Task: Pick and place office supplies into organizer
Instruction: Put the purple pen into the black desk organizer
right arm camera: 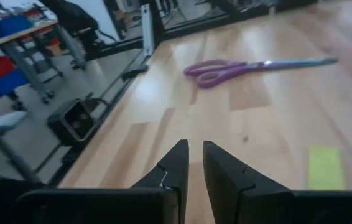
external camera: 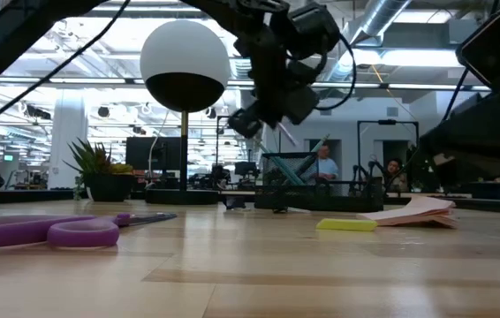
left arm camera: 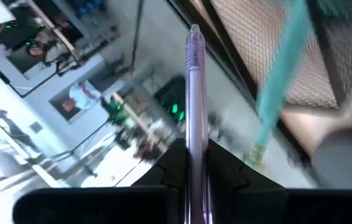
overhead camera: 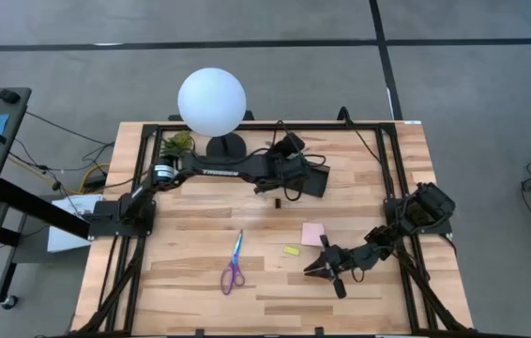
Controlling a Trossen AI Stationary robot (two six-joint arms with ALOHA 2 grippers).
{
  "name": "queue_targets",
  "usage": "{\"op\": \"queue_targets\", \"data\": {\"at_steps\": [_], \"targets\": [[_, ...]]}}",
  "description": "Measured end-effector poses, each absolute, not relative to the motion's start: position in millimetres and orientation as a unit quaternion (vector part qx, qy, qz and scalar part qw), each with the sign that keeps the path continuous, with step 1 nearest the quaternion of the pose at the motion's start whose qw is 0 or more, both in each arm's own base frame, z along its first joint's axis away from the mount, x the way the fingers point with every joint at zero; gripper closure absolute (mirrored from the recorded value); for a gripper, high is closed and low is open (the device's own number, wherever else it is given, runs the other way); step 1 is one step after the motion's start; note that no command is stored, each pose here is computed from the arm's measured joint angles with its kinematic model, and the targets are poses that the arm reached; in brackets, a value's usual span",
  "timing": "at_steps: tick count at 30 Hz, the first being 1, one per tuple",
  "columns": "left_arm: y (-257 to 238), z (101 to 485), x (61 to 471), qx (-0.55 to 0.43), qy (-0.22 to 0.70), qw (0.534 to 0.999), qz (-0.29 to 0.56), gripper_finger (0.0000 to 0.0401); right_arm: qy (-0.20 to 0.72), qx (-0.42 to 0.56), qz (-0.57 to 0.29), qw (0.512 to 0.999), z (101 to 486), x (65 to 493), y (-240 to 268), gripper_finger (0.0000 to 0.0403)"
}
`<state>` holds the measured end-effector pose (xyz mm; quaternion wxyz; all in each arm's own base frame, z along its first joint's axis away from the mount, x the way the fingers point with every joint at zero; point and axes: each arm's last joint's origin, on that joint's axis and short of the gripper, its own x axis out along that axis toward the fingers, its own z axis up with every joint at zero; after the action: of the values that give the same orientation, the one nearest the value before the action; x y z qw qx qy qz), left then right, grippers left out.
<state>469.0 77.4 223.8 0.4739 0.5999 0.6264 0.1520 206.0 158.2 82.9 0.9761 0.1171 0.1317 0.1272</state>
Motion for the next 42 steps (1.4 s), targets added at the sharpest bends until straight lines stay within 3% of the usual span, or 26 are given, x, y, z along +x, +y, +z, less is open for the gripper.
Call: {"op": "queue_targets", "data": {"at_steps": [2, 12, 23, 28, 42], "targets": [[78.3, 219.3, 470.9, 0.614, 0.638, 0.437, 0.159, 0.038, 0.14, 0.128, 0.132, 0.973, 81.8, 204.2, 160.5, 0.0361], [52.4, 213.0, 476.2, 0.673, 0.634, 0.373, 0.076, 0.038, 0.159, 0.119, 0.156, 0.968, 78.5, 193.4, 171.6, 0.0361], [52.6, 211.3, 477.6, 0.676, 0.62, 0.396, 0.041, 0.0378, 0.158, 0.119, 0.157, 0.968, 78.7, 193.0, 172.0, 0.0361], [58.3, 210.5, 476.6, 0.685, 0.623, 0.377, 0.012, 0.0371, 0.158, 0.119, 0.157, 0.968, 78.7, 193.0, 172.0, 0.0361], [59.3, 210.2, 476.7, 0.671, 0.62, 0.405, 0.029, 0.0361, 0.158, 0.119, 0.158, 0.967, 78.7, 193.0, 172.1, 0.0361]]}}
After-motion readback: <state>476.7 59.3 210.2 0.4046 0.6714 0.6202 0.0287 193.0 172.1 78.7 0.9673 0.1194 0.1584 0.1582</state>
